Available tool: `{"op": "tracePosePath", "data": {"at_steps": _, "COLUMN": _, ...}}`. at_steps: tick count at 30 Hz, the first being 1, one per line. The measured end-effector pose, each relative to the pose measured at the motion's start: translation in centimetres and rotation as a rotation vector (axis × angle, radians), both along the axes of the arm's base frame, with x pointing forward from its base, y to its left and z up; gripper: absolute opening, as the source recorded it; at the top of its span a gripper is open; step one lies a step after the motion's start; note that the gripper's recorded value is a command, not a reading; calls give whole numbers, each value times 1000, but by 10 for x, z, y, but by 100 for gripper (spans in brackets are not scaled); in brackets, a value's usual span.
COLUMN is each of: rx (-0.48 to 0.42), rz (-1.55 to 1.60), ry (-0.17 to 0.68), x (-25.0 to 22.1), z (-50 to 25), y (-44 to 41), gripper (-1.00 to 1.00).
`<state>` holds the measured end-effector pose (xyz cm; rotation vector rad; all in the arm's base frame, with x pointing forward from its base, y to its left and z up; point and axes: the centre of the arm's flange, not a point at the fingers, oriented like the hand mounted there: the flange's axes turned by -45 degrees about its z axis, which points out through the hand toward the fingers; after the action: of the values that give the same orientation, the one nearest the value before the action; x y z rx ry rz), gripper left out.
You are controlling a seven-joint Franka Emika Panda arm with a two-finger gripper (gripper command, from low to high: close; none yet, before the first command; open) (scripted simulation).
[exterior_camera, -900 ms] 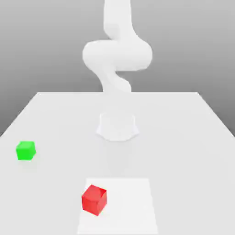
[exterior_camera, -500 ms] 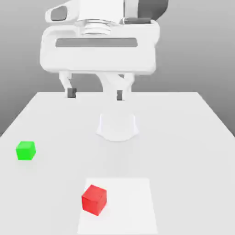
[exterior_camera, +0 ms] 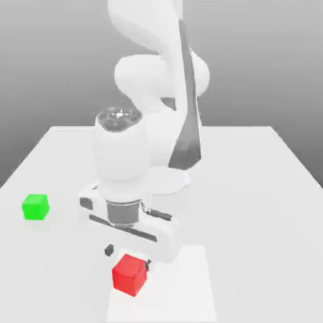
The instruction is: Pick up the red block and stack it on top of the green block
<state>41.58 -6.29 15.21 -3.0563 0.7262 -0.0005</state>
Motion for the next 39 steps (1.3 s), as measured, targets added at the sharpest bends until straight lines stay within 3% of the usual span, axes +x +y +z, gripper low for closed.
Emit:
{"op": "tracePosePath", "data": {"at_steps": 1, "rx": 0, "rz": 0, "ry": 0, "x": -1, "z": -6, "y": 0, "gripper": -100}}
{"op": "tracePosePath", "data": {"at_steps": 8, "rx": 0, "rz": 0, "ry": -1, "x": 0, "z": -5, "y": 0, "gripper": -100}}
{"op": "tracePosePath", "data": {"at_steps": 15, "rx": -6, "rz": -56, "ry": 1, "x": -8, "z": 57, "y": -28, "gripper": -100}}
{"op": "tracePosePath", "data": {"at_steps": 22, "rx": -21, "rz": -421, "ry": 7, "x": -102, "z": 78, "y": -185, "gripper": -100}}
{"op": "tracePosePath", "data": {"at_steps": 30, "rx": -3, "rz": -751, "ry": 1, "x": -239, "z": 91, "y": -272, "gripper": -100}}
{"op": "tracePosePath", "data": {"at_steps": 36, "rx": 2, "rz": -780, "ry": -2, "x": -251, "z": 40, "y": -277, "gripper": -100}}
{"op": "tracePosePath", "data": {"at_steps": 37, "rx": 1, "rz": -781, "ry": -1, "x": -252, "z": 32, "y": -277, "gripper": 100}}
{"op": "tracePosePath", "data": {"at_steps": 39, "rx": 1, "rz": -781, "ry": -1, "x": -252, "z": 32, "y": -277, "gripper": 100}}
